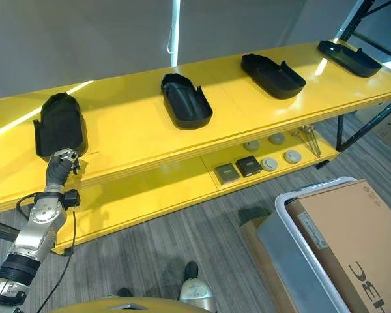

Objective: Move parts from the plastic box to the shelf.

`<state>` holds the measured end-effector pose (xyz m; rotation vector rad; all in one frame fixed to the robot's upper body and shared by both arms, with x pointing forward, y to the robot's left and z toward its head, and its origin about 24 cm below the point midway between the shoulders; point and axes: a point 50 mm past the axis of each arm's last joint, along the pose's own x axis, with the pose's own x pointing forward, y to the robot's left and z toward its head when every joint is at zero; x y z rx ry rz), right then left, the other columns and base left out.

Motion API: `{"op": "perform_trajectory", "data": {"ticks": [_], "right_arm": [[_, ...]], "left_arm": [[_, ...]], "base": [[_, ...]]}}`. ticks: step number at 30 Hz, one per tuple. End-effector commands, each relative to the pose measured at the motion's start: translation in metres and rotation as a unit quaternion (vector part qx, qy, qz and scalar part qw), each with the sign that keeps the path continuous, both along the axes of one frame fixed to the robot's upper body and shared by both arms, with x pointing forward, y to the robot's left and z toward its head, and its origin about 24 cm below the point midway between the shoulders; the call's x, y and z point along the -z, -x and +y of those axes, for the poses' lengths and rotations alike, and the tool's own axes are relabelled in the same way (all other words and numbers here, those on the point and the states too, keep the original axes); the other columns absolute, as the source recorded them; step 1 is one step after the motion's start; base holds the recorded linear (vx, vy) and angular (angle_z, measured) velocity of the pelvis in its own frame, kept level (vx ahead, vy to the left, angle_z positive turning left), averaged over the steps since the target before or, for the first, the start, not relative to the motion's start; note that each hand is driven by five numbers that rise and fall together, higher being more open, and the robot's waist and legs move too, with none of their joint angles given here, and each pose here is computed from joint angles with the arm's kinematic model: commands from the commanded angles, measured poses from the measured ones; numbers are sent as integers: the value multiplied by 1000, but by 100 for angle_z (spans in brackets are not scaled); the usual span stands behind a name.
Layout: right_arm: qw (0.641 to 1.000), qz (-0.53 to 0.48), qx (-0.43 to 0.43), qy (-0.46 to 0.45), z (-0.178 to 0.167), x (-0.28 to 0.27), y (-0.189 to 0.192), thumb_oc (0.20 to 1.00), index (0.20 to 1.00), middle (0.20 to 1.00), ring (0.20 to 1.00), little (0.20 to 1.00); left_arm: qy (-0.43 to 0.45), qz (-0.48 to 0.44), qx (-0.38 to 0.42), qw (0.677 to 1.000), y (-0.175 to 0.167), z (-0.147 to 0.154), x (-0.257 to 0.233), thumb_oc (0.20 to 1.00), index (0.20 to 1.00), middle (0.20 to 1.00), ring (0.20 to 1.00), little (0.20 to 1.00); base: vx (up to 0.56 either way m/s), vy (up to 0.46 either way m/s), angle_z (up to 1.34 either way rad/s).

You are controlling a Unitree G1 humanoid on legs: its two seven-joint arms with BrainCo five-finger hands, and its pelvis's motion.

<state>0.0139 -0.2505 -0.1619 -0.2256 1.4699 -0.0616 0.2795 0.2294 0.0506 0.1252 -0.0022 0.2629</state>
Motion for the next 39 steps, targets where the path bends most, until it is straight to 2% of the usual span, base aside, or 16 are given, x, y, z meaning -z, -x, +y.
{"op": "perform_trajectory", "data": {"ticks": [1,6,12,39], "right_arm": [[1000,8,-25,7,-7,-1,1,1000,1000,1000,1000,1000],[999,6,-35,7,-9,-2,-2,1000,1000,1000,1000,1000],[999,6,-44,7,-9,-2,-4,1000,1000,1000,1000,1000],[998,-2,-59,8,-10,-2,-9,1000,1000,1000,1000,1000]], "left_arm": [[-21,-70,-7,997,-15,-2,-27,200,200,200,200,200],[-24,-41,-56,997,-16,10,-13,200,200,200,200,200],[-17,-38,-78,996,-20,15,-11,200,200,200,200,200],[-28,-28,-130,991,-42,24,-14,200,200,200,200,200]], "base": [[0,0,0],[-3,3,-8],[0,0,0],[-4,-3,-2]]}}
